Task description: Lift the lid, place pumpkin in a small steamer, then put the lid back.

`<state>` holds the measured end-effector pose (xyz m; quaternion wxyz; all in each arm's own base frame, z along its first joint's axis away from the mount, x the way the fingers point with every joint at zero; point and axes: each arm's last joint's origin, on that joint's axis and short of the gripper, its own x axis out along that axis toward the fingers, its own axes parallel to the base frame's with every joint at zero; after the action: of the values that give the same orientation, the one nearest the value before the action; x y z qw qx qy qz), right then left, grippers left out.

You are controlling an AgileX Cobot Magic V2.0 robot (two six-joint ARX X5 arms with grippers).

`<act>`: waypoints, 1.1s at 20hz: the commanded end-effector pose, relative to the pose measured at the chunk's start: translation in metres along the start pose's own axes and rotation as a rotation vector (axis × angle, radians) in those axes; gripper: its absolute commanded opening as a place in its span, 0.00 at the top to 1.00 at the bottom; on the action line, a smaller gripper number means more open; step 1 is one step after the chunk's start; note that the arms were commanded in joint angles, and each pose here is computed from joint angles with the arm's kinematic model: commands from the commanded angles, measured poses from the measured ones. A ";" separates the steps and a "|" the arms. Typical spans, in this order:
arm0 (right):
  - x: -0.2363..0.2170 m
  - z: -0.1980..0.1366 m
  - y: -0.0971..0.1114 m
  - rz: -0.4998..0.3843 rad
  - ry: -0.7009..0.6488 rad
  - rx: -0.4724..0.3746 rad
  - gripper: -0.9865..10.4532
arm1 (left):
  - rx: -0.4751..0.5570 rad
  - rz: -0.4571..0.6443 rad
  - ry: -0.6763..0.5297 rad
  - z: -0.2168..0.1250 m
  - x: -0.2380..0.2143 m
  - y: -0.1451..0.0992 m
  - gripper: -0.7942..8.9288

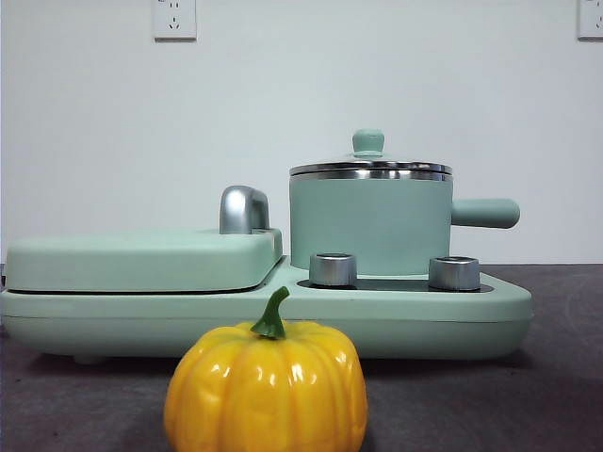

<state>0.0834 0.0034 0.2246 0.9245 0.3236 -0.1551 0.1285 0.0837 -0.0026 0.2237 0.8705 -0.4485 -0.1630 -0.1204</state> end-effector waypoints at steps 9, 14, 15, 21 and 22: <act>-0.001 0.070 0.062 0.013 0.118 -0.284 0.90 | 0.422 0.123 0.178 0.059 0.007 -0.085 0.91; 0.005 0.079 0.072 0.032 0.280 -0.400 0.90 | 0.510 0.060 0.286 0.068 0.019 -0.102 0.91; 0.008 0.080 0.073 0.045 0.320 -0.418 0.90 | 0.513 0.044 0.323 0.068 0.023 -0.104 0.91; 0.021 0.081 0.076 0.128 0.491 -0.458 0.90 | 0.478 -0.045 0.570 0.060 0.042 -0.101 0.91; 0.023 0.080 0.076 0.142 0.517 -0.464 0.90 | 0.482 -0.058 0.606 0.059 0.045 -0.100 0.91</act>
<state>0.0630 0.0124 0.3303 0.9704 0.0799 0.0462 0.2232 0.0797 -0.0132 0.3405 0.9545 -0.1968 0.0751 -0.2110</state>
